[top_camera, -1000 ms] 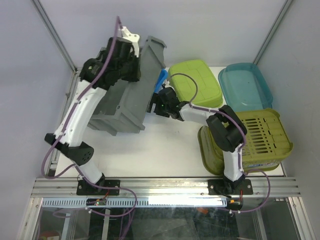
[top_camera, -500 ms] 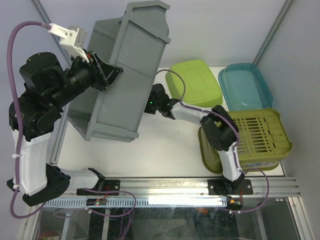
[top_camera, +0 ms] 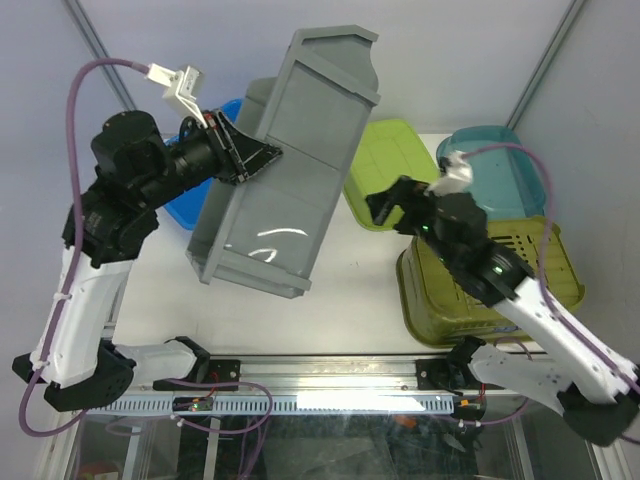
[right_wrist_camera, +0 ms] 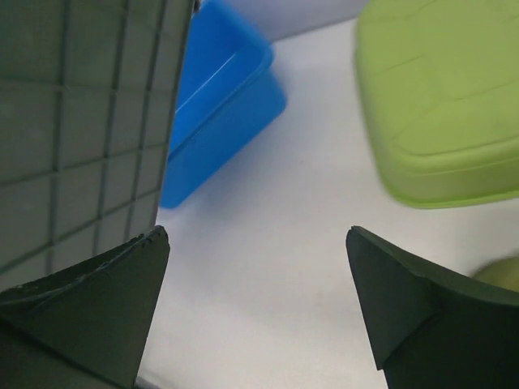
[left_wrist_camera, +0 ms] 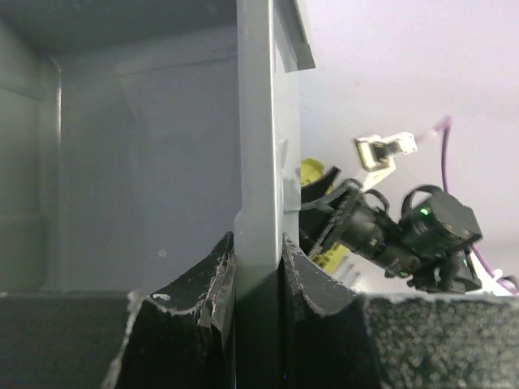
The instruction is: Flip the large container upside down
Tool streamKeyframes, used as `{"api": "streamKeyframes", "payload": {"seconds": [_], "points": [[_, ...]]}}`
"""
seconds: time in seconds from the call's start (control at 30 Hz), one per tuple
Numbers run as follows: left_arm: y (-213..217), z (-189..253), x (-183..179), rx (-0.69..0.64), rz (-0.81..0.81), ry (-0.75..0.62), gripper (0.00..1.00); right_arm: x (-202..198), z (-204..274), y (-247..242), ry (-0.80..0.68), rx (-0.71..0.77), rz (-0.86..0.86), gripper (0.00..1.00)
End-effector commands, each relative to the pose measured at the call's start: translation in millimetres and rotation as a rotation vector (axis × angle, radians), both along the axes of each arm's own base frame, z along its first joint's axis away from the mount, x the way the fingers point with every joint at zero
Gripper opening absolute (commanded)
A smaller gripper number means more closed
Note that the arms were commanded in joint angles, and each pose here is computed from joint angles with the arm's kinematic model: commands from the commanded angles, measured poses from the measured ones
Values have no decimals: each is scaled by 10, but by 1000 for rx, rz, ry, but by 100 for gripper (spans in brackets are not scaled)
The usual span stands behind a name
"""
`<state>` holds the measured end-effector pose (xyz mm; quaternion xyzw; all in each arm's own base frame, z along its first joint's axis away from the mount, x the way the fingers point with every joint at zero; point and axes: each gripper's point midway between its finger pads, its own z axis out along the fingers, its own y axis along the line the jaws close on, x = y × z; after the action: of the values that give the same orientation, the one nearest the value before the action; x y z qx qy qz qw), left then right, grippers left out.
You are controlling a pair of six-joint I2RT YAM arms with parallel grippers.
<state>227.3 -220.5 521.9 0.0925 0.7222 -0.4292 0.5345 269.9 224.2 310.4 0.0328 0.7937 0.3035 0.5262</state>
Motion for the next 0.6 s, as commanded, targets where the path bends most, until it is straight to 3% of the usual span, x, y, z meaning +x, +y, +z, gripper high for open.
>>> {"api": "streamKeyframes", "payload": {"seconds": [0.0,0.27,0.57], "points": [[-145,751,-345,-407,-180,-167,0,-244,104,-1113,-67,-179,-333,95],[-192,178,-446,-757,-308,36,0,-740,746,-2082,-220,-186,-557,96],[61,-186,-358,-1098,-289,195,0,-695,736,-2066,-218,-224,-561,96]]}}
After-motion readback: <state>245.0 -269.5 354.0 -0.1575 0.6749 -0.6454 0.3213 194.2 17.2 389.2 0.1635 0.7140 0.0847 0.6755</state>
